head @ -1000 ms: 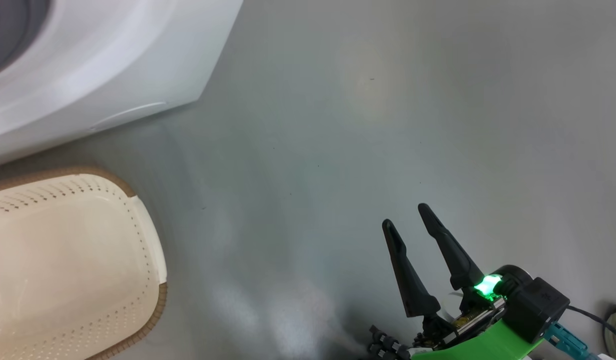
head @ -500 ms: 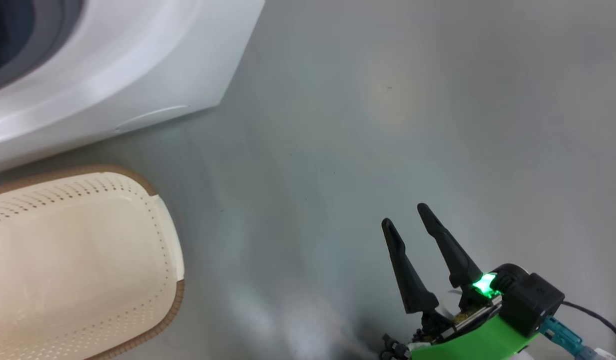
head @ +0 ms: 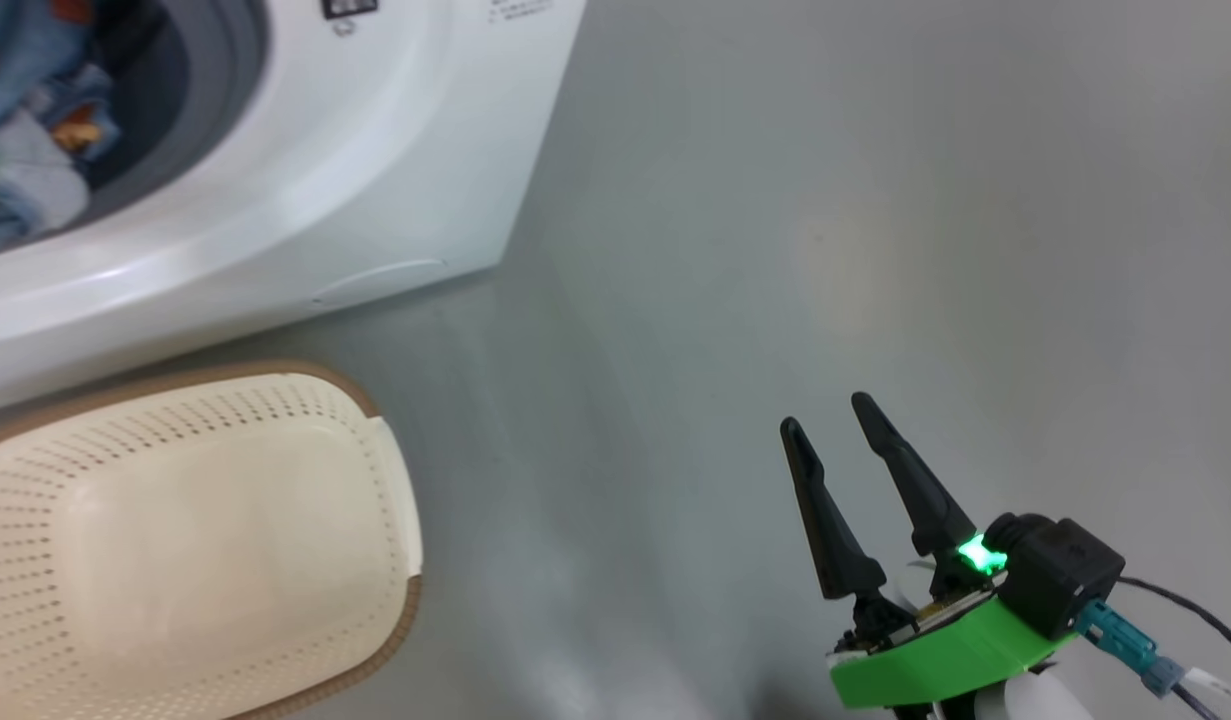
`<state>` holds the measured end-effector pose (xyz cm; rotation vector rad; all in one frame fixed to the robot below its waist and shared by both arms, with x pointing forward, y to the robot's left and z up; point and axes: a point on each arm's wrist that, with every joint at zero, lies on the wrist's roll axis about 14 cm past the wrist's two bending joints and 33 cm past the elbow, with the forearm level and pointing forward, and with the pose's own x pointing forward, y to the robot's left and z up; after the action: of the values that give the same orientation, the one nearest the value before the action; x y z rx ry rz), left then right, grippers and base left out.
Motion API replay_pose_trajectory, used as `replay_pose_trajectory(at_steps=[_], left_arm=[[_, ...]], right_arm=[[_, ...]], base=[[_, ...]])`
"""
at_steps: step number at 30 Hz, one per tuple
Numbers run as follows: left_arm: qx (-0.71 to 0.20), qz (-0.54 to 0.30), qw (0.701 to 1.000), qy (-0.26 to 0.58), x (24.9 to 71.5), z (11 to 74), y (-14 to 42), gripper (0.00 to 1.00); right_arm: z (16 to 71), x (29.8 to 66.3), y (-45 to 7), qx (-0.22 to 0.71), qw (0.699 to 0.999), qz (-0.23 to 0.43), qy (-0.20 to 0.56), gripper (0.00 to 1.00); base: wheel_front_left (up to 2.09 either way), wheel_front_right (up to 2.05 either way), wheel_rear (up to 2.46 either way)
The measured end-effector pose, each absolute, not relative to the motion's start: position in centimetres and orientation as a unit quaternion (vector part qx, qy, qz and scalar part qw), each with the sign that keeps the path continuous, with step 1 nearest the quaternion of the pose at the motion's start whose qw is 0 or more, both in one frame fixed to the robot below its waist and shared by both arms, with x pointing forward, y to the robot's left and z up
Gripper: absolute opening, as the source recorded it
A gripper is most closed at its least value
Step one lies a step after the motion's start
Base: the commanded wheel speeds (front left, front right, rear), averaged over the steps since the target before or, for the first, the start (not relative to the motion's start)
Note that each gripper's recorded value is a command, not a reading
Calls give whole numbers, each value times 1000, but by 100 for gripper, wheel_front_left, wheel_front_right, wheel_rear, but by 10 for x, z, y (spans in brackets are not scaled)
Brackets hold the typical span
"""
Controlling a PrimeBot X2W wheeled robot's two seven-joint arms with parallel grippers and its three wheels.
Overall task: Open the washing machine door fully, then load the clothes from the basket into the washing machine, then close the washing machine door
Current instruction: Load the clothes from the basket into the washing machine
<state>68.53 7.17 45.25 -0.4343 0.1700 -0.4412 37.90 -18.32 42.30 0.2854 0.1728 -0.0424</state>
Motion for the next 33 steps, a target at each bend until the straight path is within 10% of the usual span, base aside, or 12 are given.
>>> replay_pose_trajectory(at_steps=[33], left_arm=[[-198,-174,964,39,511,494,132,100]], right_arm=[[476,384,-166,137,990,31,7,100]], base=[[0,0,0]])
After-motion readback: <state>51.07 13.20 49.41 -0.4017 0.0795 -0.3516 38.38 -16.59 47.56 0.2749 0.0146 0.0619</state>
